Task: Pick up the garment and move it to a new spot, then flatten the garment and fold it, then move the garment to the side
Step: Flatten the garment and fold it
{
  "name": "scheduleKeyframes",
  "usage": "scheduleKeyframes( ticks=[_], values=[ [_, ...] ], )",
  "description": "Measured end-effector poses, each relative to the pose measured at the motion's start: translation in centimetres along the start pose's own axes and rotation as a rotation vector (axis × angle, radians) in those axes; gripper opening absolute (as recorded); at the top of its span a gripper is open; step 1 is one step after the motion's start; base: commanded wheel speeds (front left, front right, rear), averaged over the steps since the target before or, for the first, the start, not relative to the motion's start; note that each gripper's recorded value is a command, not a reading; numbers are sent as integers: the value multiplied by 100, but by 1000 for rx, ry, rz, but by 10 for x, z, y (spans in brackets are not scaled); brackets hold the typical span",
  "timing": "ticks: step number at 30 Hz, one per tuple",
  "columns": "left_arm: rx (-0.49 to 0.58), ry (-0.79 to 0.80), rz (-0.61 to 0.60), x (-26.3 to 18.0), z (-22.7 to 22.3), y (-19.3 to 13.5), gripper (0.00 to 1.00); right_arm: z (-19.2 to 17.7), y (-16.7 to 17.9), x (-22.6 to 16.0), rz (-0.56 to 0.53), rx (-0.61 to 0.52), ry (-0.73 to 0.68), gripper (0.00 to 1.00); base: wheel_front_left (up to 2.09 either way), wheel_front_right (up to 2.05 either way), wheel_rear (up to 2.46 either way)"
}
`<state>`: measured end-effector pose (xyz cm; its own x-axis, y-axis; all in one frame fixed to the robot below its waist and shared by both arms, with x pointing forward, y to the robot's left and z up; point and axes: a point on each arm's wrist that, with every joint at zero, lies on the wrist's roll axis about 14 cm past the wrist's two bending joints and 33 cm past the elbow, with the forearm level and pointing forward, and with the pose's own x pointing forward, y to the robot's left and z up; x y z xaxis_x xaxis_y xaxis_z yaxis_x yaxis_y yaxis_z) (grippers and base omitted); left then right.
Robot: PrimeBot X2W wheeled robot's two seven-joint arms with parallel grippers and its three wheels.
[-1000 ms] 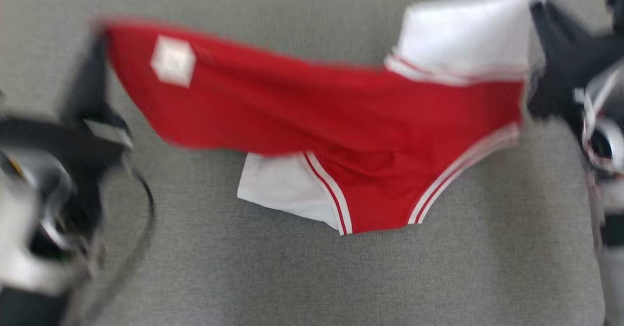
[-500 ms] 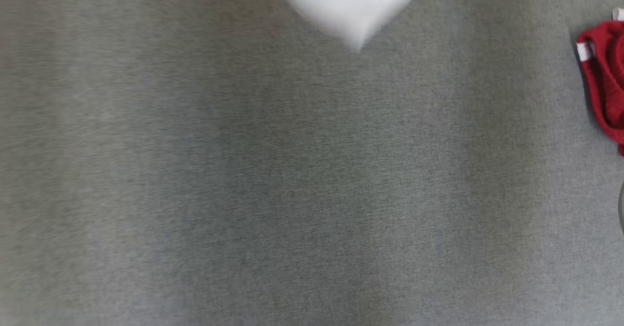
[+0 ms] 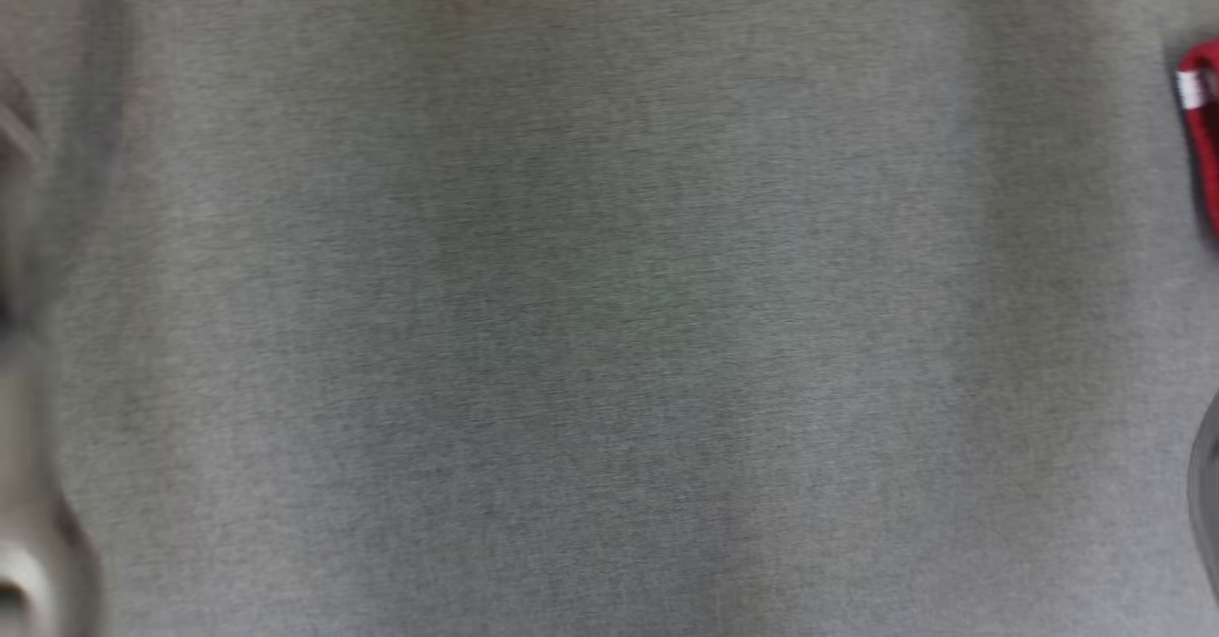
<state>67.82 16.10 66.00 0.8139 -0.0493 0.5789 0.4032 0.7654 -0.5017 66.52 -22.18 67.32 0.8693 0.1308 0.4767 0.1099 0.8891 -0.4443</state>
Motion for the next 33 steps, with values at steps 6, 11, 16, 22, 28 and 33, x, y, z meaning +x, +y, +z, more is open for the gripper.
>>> scheduleKeyframes(
  ticks=[6,11,16,22,28,33],
  values=[
    [-9,156,149,-86,-40,40,0,-72,38,-65,119,72,268,0,0,0,0],
    [-29,272,300,-178,-48,47,0,-97,49,-149,188,136,574,0,0,0,0],
    [-49,375,392,-248,-45,35,0,-77,52,-214,232,200,764,0,0,0,0],
    [-19,477,428,-305,-37,15,0,-47,55,-281,283,233,922,0,0,0,0],
    [51,533,417,-331,-27,-2,0,-32,53,-342,320,248,1107,0,0,0,0],
    [24,470,432,-328,-9,-6,0,-3,39,-332,276,284,1029,0,0,0,0]
  ],
)
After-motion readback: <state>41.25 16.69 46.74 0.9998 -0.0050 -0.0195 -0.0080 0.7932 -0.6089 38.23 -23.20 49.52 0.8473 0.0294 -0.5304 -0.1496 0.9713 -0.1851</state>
